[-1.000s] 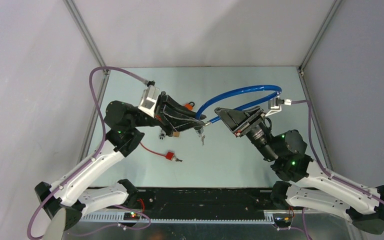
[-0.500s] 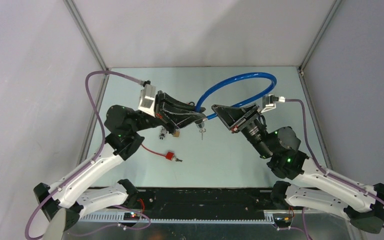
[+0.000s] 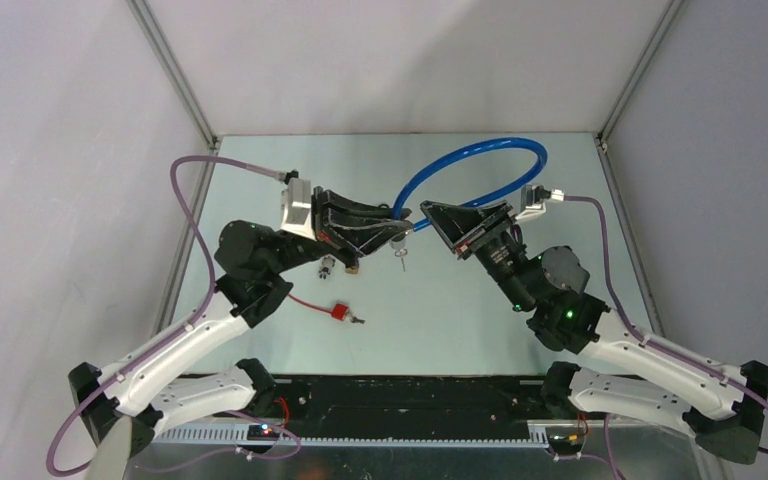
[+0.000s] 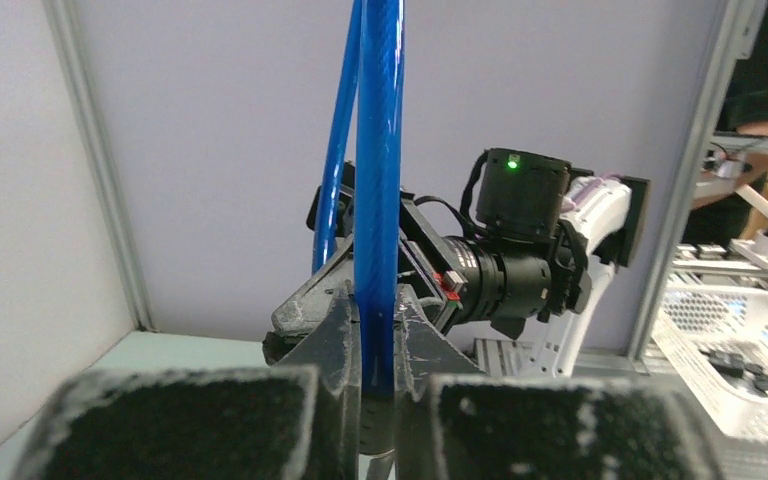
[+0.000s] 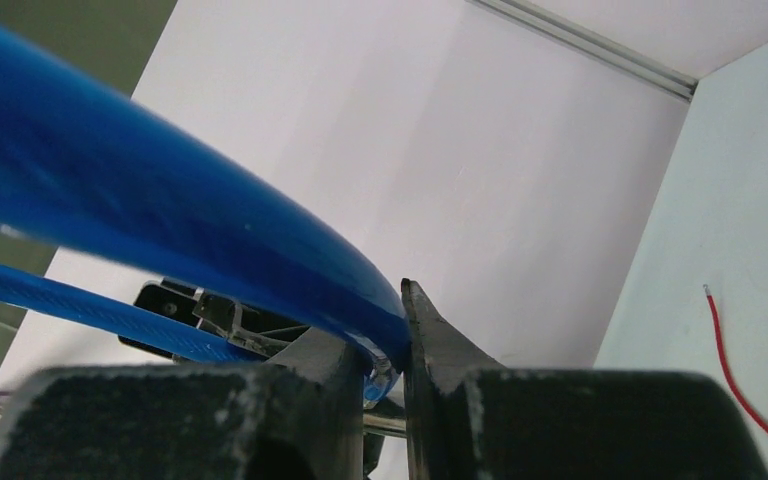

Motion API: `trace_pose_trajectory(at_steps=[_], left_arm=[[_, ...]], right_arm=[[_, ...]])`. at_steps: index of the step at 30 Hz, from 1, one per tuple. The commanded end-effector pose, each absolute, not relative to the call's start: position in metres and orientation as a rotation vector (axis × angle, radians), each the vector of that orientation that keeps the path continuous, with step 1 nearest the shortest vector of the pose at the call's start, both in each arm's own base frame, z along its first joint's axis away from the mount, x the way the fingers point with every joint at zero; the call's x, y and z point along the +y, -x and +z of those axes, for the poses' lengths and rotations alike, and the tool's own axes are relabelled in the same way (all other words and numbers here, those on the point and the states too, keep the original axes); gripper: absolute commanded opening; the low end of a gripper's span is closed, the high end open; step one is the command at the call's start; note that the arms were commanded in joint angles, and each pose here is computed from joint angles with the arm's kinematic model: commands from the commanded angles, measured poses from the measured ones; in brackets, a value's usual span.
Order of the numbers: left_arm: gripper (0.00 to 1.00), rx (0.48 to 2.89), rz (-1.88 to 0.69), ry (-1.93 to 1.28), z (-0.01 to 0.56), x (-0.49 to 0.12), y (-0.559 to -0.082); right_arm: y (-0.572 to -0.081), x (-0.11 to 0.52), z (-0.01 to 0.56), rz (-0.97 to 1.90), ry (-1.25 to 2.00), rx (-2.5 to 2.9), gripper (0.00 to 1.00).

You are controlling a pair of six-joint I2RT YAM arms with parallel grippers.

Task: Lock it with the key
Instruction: Lock the lock.

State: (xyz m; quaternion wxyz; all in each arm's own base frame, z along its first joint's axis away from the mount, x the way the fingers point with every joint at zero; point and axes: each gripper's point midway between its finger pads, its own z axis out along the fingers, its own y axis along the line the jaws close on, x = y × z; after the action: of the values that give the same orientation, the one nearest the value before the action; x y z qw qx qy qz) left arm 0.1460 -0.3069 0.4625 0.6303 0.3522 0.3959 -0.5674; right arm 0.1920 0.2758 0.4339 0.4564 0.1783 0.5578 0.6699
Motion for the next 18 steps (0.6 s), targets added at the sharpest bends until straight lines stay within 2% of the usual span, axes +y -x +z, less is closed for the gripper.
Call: trace_pose_trajectory(at_steps=[1, 5, 9, 18], left_arm=[[0.0, 0.914, -1.17, -0.657, 0.468, -0.304, -0.177], [0.0, 0.9, -1.122, -0.533, 0.48, -0.286, -0.185], [0.0, 0.799, -1.141, -0.47, 0.501, -0.267, -0.172], [0.0, 0.657, -1.206, -0.568, 0.519, -0.267, -0.141]], right_arm=[[-0.164, 0.296, 0.453, 1.762, -0.263, 1.396, 0.0], [-0.165, 0.293, 0.447, 1.736, -0.232, 1.415, 0.05], [-0.172, 0.284, 0.447, 1.717, -0.179, 1.409, 0.14], [-0.17, 0.284, 0.445, 1.717, -0.046, 1.407, 0.35]])
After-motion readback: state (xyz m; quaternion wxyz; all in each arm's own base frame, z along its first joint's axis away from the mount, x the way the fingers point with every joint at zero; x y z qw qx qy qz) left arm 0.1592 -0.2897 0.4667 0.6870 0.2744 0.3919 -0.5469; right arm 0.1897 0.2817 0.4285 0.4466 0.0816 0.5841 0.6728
